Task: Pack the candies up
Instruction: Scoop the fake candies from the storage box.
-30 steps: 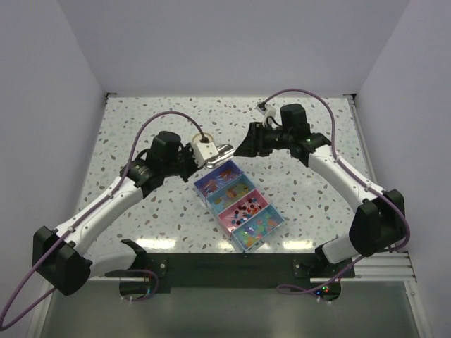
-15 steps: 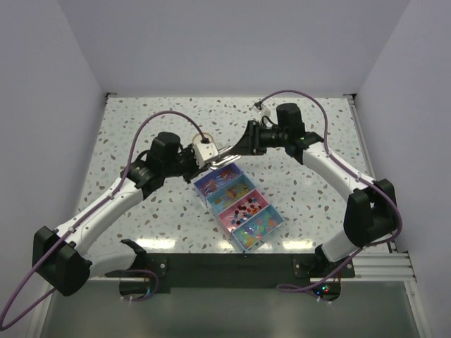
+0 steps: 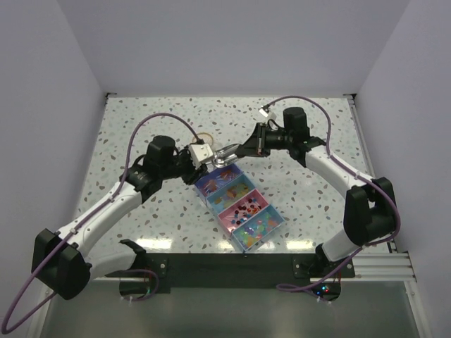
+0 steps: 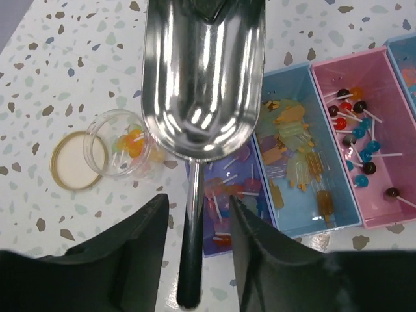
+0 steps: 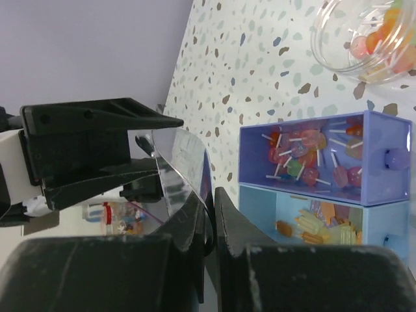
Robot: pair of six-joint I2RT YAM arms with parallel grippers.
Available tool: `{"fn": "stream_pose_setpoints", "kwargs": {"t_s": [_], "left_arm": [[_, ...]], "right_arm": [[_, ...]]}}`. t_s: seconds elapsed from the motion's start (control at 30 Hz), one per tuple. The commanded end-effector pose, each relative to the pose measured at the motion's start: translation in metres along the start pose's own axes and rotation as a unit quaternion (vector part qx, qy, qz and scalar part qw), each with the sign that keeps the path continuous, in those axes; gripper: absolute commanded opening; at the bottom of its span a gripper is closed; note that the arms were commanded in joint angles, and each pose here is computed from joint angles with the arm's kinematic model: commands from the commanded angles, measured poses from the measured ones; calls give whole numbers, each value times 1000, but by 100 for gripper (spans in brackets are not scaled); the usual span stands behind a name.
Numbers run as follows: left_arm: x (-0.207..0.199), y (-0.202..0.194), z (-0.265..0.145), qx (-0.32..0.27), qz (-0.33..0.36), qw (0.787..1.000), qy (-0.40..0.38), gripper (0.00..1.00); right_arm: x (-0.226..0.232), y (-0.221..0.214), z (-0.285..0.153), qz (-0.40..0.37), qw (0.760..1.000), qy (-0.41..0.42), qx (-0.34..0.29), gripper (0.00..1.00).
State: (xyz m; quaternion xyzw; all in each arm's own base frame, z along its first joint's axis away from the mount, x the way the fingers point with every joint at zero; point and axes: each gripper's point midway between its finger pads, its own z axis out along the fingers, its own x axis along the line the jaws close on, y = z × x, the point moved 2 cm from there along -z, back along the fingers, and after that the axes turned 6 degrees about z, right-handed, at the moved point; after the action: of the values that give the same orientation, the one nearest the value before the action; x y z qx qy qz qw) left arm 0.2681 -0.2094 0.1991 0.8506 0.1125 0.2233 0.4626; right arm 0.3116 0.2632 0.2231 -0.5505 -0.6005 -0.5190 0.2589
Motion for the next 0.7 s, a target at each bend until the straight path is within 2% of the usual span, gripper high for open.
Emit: {"fn": "stream_pose_setpoints", "kwargs": {"t_s": [0.0,0.03,0.1,0.3,0.67], "left_arm": [[11,21,-12,-76,3,997,16,50],[11,22,-15,-93,2,996,19,54],[12,20,-19,-114,-6,993,10,56],[18,24,-38,-211,-36,977,-18,57],[18,37,-35,-239,-51,966,-81,57]], "right_arm": [[7,10,-6,7,999,39,-13,0],[8,12,-7,4,999,45,-16,0],[6,11,-8,21,998,51,-16,0],[4,10,-10,24,998,60,-14,0],[-1,10,-8,24,998,52,-17,0]]}}
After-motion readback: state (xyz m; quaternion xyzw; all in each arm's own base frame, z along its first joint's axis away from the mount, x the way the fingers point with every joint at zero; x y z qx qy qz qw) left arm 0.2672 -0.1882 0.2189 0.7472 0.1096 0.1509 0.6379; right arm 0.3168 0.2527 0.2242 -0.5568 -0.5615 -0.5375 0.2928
